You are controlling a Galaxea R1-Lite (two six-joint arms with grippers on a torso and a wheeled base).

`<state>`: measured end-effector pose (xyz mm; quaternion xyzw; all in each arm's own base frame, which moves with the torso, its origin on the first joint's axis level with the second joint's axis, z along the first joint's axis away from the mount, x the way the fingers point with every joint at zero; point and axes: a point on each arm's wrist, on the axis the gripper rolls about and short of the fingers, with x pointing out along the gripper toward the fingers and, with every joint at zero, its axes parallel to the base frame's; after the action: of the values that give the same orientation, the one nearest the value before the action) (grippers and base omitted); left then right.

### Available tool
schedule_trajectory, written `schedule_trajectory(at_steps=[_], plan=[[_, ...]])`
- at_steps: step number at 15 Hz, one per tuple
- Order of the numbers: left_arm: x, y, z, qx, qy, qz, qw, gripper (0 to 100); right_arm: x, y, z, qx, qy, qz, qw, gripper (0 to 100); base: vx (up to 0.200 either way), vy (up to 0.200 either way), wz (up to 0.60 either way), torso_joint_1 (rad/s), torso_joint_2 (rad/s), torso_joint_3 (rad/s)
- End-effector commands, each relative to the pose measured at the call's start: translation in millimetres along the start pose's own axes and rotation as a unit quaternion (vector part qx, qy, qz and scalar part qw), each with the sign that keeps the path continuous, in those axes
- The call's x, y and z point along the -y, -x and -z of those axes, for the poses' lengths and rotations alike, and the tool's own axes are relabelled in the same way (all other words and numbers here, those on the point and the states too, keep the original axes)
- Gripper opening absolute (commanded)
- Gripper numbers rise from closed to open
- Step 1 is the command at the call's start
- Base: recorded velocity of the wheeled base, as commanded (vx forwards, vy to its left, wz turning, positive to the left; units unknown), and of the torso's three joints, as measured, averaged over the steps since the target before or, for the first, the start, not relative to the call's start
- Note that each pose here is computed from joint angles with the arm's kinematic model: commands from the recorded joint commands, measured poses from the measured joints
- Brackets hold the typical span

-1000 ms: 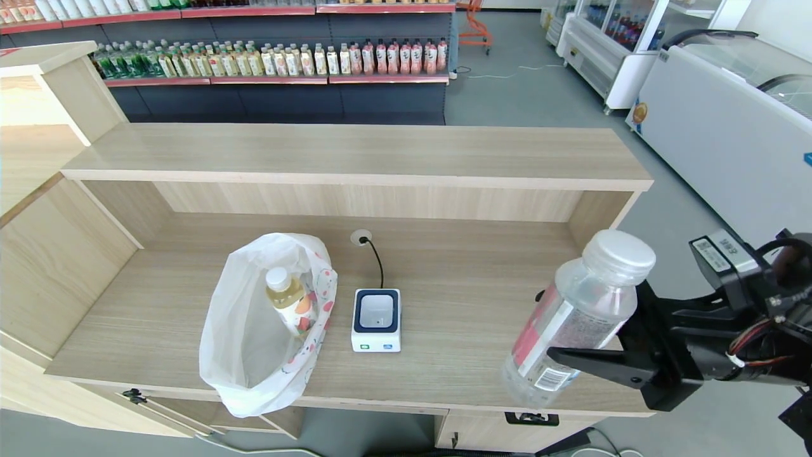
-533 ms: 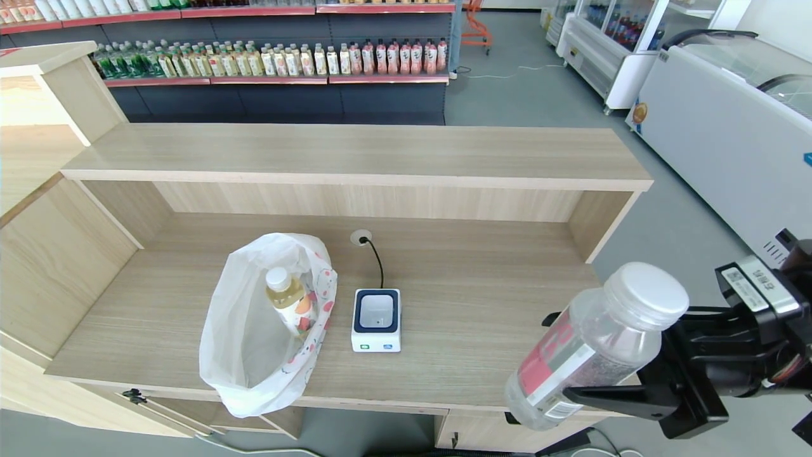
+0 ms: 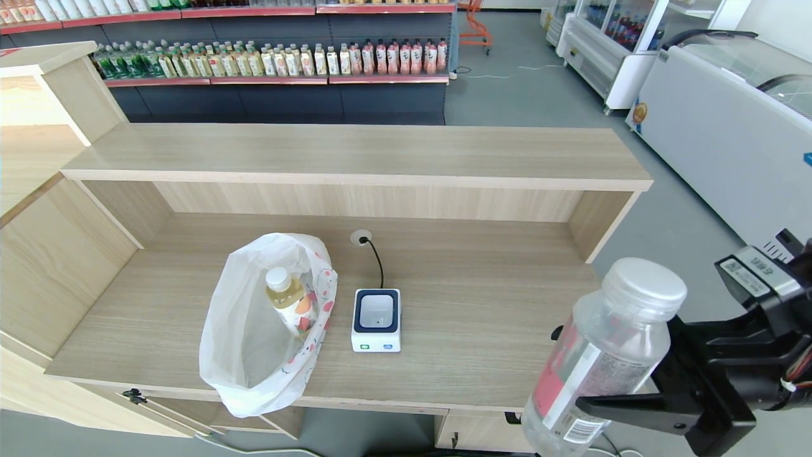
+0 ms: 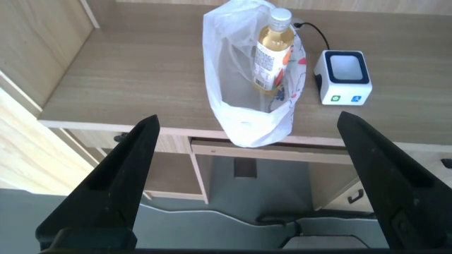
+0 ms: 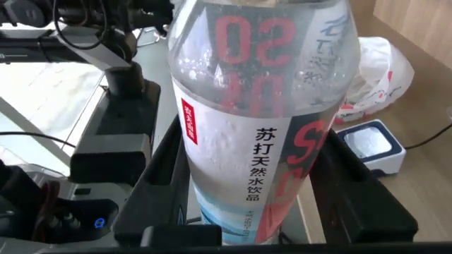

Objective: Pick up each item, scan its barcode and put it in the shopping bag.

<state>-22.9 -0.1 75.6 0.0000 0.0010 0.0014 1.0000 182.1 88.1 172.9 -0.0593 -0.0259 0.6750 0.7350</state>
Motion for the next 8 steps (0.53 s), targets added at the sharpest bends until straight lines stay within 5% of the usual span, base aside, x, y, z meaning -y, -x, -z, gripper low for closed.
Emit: schedule_trajectory(at_steps=[1, 8], plan=[[0.0, 0.0, 0.0, 0.0, 0.0, 0.0, 1.0, 100, -5.5, 3.9, -15.1, 0.002, 0.006, 0.009, 1.0, 0, 0.0, 0.0, 0.0, 0.0, 0.0, 0.0], [0.0, 0.0, 0.0, 0.0, 0.0, 0.0, 1.0, 100, 1.6, 1.1, -7.3, -0.034, -0.089, 0.068, 0.993, 0, 0.0, 0.0, 0.0, 0.0, 0.0, 0.0]])
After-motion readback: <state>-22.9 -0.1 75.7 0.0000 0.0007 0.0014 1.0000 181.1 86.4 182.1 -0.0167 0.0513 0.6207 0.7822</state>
